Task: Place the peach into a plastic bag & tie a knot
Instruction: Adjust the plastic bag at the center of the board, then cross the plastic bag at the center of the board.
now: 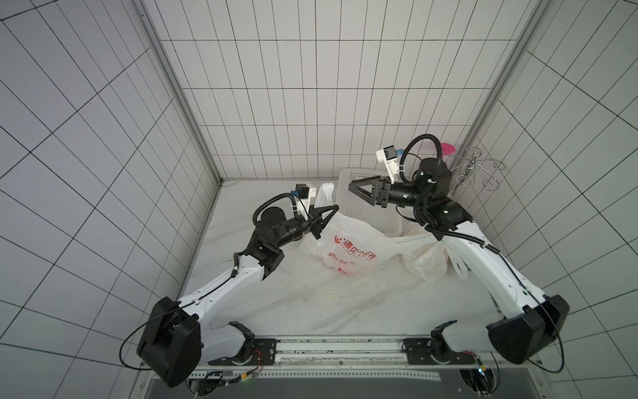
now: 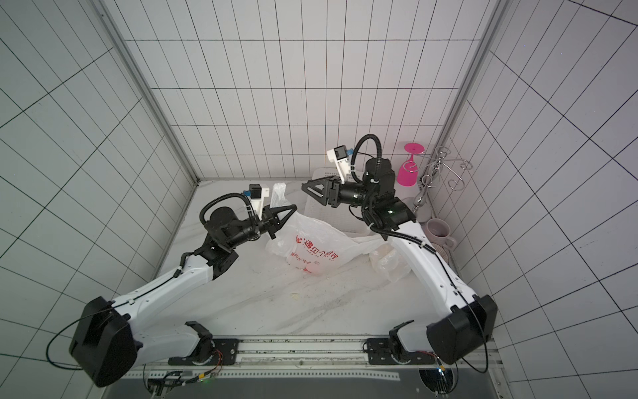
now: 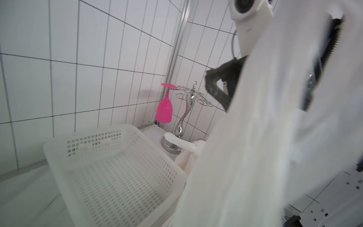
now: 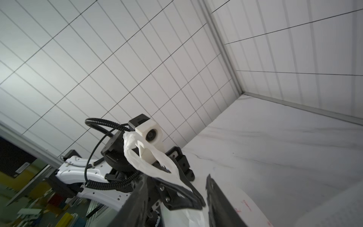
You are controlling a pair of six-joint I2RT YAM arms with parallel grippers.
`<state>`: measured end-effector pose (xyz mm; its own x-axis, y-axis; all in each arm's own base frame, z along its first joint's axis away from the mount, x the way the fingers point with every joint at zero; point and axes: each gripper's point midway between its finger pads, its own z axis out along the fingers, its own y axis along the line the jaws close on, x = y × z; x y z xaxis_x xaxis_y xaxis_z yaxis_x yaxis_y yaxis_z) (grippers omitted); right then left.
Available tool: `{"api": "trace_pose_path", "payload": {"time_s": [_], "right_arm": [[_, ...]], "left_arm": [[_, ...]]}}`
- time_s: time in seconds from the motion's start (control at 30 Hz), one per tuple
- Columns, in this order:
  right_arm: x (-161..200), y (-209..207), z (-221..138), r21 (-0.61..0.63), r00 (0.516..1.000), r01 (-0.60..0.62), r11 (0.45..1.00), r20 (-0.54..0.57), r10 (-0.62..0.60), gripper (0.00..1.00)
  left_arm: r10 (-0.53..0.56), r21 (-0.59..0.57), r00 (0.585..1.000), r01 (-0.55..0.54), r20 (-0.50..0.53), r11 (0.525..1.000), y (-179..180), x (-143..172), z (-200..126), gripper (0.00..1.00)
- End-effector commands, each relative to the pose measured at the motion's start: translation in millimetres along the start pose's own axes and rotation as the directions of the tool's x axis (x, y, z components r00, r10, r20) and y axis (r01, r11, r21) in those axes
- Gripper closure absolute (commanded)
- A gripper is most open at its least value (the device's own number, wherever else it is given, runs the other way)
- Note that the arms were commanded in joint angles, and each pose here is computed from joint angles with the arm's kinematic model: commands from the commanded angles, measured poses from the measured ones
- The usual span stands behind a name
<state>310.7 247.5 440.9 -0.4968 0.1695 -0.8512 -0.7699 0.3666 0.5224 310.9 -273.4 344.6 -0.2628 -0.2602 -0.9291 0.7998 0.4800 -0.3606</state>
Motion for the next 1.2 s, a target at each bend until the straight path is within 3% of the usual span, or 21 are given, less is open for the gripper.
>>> {"api": "trace_pose_path", "payload": {"time_s": [0.0, 0.1, 0.33, 0.47, 0.67, 0.97, 1.17], "right_arm": [[18, -31, -65, 0.315, 1.000, 0.005, 0.949, 0.001, -0.006, 0.42], [48, -47, -107, 0.482, 1.000, 0.012, 0.876, -0.025, 0.000, 0.36], [108, -77, -139, 0.584, 0.995, -0.060, 0.810, -0.030, 0.095, 0.22], [135, -107, -116, 0.513, 0.980, -0.165, 0.842, -0.008, 0.197, 0.18], [129, -136, -90, 0.391, 0.978, -0.198, 0.899, 0.134, 0.157, 0.15], [137, -170, -60, 0.279, 0.981, -0.105, 0.955, 0.189, 0.053, 0.15], [136, -165, -36, 0.187, 0.981, -0.034, 0.982, 0.193, -0.002, 0.16]], "left_arm": [[-0.084, -0.238, 0.996, 0.092, 0.042, 0.967, 38, -2, -15, 1.00], [-0.101, -0.278, 0.991, 0.123, 0.093, 0.953, 44, -8, -22, 1.00], [-0.100, -0.266, 0.992, 0.117, 0.078, 0.957, 44, -3, -30, 1.00], [-0.093, -0.259, 0.992, 0.113, 0.091, 0.959, 40, -5, -39, 1.00], [-0.095, -0.253, 0.993, 0.112, 0.077, 0.961, 38, 4, -48, 1.00], [-0.094, -0.165, 0.994, 0.102, 0.059, 0.981, 18, 1, -51, 1.00], [-0.117, -0.136, 0.992, 0.123, 0.049, 0.983, 14, 6, -51, 1.00]]}}
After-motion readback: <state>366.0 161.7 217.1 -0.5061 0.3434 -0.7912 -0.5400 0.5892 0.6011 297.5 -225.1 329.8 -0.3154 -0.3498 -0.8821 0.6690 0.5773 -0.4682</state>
